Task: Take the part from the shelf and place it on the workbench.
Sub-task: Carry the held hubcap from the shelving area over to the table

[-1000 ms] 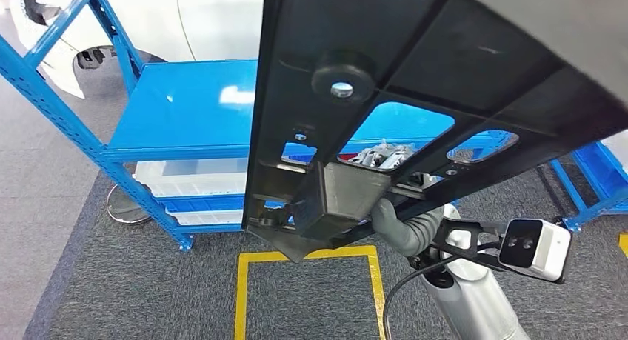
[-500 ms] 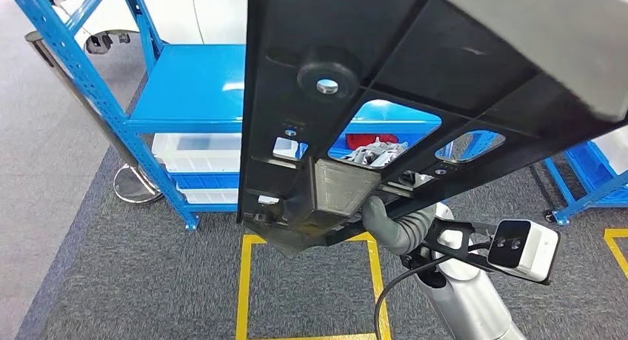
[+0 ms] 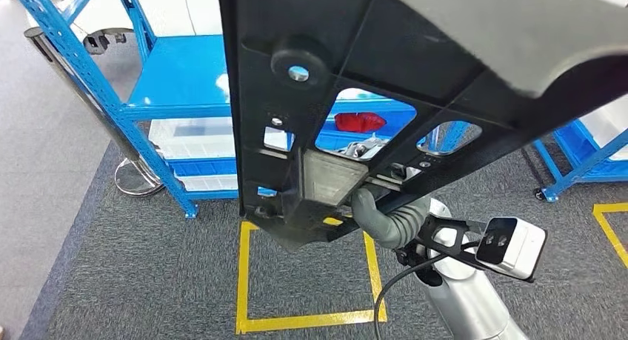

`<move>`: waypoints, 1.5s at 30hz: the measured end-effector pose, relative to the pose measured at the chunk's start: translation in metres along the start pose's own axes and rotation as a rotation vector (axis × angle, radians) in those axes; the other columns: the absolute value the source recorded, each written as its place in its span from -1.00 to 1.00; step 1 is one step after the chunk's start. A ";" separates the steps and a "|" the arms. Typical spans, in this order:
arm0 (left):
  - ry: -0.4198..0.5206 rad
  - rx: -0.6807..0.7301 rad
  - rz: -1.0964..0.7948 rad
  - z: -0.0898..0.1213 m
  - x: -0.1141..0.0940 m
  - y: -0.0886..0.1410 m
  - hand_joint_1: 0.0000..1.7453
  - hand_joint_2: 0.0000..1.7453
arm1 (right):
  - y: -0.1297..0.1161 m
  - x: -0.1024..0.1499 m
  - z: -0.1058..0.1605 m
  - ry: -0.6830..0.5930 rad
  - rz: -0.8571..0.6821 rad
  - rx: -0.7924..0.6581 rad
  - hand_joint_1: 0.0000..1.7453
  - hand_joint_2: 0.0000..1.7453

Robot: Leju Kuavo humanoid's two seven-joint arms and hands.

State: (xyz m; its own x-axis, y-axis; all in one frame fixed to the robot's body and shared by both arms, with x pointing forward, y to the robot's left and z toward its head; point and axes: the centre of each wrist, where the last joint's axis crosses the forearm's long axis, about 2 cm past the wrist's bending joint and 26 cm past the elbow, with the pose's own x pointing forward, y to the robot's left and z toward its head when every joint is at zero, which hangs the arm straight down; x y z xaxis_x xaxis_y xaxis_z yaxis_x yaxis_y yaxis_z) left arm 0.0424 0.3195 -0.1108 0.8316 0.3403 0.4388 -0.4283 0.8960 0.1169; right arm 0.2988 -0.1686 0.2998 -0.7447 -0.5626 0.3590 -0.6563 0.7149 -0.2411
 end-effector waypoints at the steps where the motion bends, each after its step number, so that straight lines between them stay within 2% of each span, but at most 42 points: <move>1: 0.004 -0.003 -0.007 0.000 0.000 0.000 -1.00 1.00 | 0.000 0.000 0.000 0.004 0.010 -0.002 1.00 1.00; 13: -0.012 -0.032 -0.130 0.000 0.000 -0.003 -1.00 1.00 | -0.001 0.003 0.008 0.054 0.110 0.013 1.00 1.00; 24: -0.041 0.006 -0.090 0.000 0.003 -0.005 -1.00 1.00 | 0.000 0.001 -0.044 0.024 0.044 0.023 1.00 1.00; 31: -0.035 0.011 -0.034 0.000 0.003 -0.004 -1.00 1.00 | 0.005 0.005 -0.045 -0.021 -0.013 0.024 1.00 1.00; 38: -0.012 0.046 -0.085 -0.003 0.006 0.007 -1.00 1.00 | 0.003 0.008 -0.047 -0.034 -0.082 0.006 1.00 1.00; 45: -0.002 0.039 -0.100 -0.004 0.009 0.010 -1.00 1.00 | 0.001 0.015 -0.050 -0.052 -0.083 0.030 1.00 1.00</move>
State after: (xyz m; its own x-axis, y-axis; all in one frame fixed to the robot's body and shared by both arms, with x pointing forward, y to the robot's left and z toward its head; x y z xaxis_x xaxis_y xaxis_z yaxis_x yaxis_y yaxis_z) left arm 0.0468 0.3325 -0.1093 0.8704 0.2487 0.4250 -0.3564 0.9137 0.1952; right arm 0.2929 -0.1555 0.3496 -0.6925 -0.6408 0.3314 -0.7187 0.6527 -0.2396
